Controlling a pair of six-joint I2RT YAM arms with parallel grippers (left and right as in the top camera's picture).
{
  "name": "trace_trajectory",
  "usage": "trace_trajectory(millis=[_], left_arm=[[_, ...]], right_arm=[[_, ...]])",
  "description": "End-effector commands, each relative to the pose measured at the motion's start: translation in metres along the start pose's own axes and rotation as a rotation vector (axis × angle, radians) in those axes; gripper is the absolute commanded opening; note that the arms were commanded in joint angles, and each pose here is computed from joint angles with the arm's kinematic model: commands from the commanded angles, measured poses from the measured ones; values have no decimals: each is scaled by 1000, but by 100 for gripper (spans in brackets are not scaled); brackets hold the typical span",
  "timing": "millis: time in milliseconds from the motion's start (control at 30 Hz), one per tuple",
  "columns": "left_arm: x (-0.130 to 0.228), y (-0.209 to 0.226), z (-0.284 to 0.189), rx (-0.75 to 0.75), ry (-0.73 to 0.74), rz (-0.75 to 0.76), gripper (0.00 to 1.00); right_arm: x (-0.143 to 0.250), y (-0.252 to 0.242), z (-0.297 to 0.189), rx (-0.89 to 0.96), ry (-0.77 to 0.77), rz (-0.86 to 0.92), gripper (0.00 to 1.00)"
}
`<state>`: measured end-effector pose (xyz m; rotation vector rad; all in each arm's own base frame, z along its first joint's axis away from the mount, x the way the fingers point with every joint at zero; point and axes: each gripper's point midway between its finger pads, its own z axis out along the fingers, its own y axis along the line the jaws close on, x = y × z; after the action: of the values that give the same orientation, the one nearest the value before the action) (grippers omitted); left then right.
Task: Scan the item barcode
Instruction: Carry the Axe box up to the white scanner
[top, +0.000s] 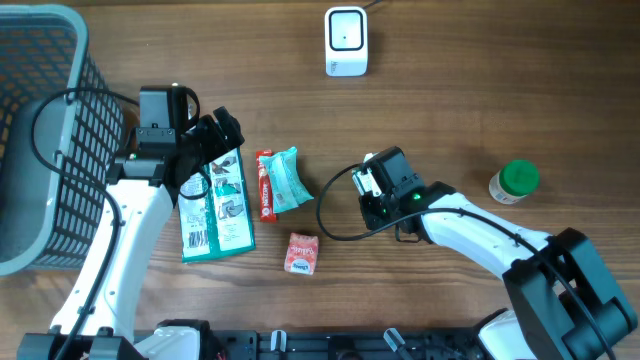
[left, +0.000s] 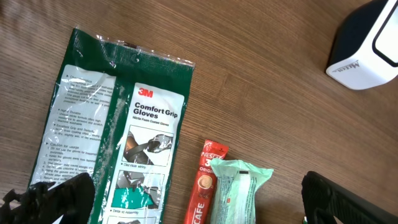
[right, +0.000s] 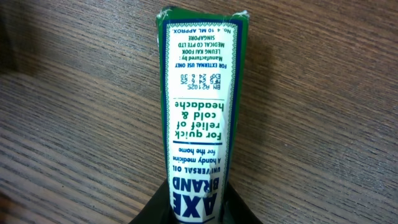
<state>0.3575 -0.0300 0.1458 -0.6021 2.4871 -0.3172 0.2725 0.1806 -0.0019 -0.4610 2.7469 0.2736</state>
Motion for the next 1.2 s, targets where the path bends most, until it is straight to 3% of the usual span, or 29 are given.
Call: trace_trajectory(millis=[0, 167, 300, 533, 633, 933, 1167], left_arm=[[-9, -4, -7, 5, -33, 7, 100], [-9, -4, -7, 5, -33, 7, 100], [-9, -4, -7, 5, -33, 7, 100], [-9, -4, -7, 5, -33, 7, 100], [-9, -4, -7, 6, -33, 7, 100], [-9, -4, -7, 6, -33, 7, 100], [-9, -4, -7, 5, -33, 7, 100]], right_arm=[[-8, 1, -4, 1, -19, -7, 19], [-31, 8, -26, -19, -106, -38, 18], [-45, 7, -48, -5, -186, -38, 5], [-75, 8, -100, 12, -339, -86, 4], [-93, 5, -129, 11, -338, -79, 4], [-189, 3, -234, 52, -365, -182, 4], [-252, -12, -211, 200, -421, -319, 6]])
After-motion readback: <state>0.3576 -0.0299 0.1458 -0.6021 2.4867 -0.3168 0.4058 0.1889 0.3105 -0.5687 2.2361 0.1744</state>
